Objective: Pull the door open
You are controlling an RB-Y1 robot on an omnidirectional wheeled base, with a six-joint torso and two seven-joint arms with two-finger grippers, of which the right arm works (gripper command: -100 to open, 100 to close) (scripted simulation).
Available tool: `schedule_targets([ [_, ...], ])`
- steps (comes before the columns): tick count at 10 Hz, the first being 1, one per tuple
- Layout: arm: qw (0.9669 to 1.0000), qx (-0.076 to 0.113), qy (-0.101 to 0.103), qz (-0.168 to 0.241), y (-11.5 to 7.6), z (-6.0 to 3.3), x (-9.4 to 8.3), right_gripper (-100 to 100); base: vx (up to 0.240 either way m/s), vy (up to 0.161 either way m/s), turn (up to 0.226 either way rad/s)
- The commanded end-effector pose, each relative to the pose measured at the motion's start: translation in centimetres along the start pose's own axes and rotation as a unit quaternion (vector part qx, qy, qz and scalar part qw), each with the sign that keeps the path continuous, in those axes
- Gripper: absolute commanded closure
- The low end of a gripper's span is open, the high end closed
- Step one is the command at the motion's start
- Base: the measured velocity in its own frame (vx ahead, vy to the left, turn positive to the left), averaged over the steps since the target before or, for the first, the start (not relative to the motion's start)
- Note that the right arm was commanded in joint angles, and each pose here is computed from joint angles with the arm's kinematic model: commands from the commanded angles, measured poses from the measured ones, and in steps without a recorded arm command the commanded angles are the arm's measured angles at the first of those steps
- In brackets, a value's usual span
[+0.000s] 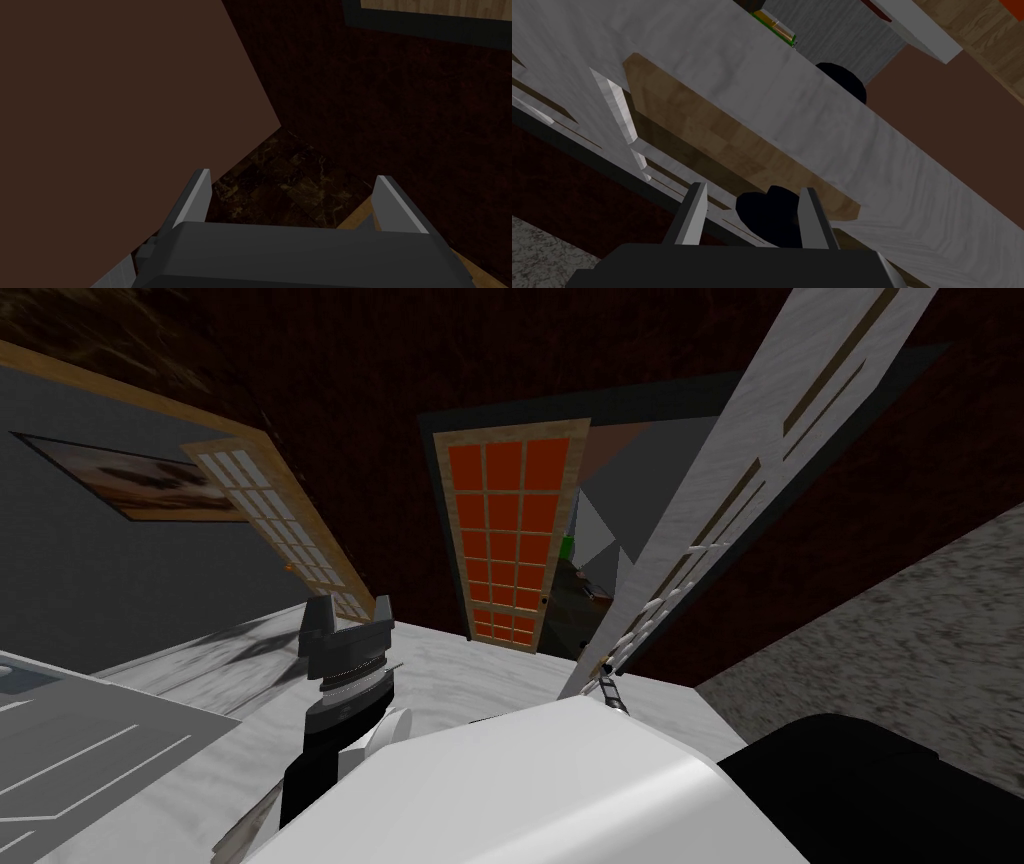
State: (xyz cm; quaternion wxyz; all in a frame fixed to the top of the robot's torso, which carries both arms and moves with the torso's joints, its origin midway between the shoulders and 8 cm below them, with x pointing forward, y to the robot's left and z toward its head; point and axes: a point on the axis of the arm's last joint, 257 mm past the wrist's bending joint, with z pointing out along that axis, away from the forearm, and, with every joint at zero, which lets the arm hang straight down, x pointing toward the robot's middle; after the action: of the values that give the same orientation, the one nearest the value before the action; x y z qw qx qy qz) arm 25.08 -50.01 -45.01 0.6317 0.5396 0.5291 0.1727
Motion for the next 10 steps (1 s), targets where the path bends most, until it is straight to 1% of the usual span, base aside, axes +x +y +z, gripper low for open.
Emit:
schedule_targets([
  [1,0.9998,0.003,-0.015,0.016,-0.3,0.25,-1.64,100,-0.006,0.0,0.023],
  [2,0.9995,0.002,-0.016,0.029,-0.25,0.23,-1.69,100,-0.007,-0.018,0.055],
  [3,0.9995,0.002,-0.016,0.029,-0.25,0.23,-1.69,100,0.006,-0.008,0.025],
  [5,0.9983,-0.001,-0.017,0.056,-0.06,0.25,-1.71,100,-0.002,-0.009,0.036],
  [6,0.9983,-0.001,-0.017,0.056,-0.06,0.25,-1.71,100,-0.002,-0.003,0.019],
  [9,0.995,-0.005,-0.019,0.098,0.22,0.27,-1.74,100,0.0,-0.003,0.046],
  [10,0.995,-0.005,-0.019,0.098,0.22,0.27,-1.74,100,-0.008,-0.009,0.022],
])
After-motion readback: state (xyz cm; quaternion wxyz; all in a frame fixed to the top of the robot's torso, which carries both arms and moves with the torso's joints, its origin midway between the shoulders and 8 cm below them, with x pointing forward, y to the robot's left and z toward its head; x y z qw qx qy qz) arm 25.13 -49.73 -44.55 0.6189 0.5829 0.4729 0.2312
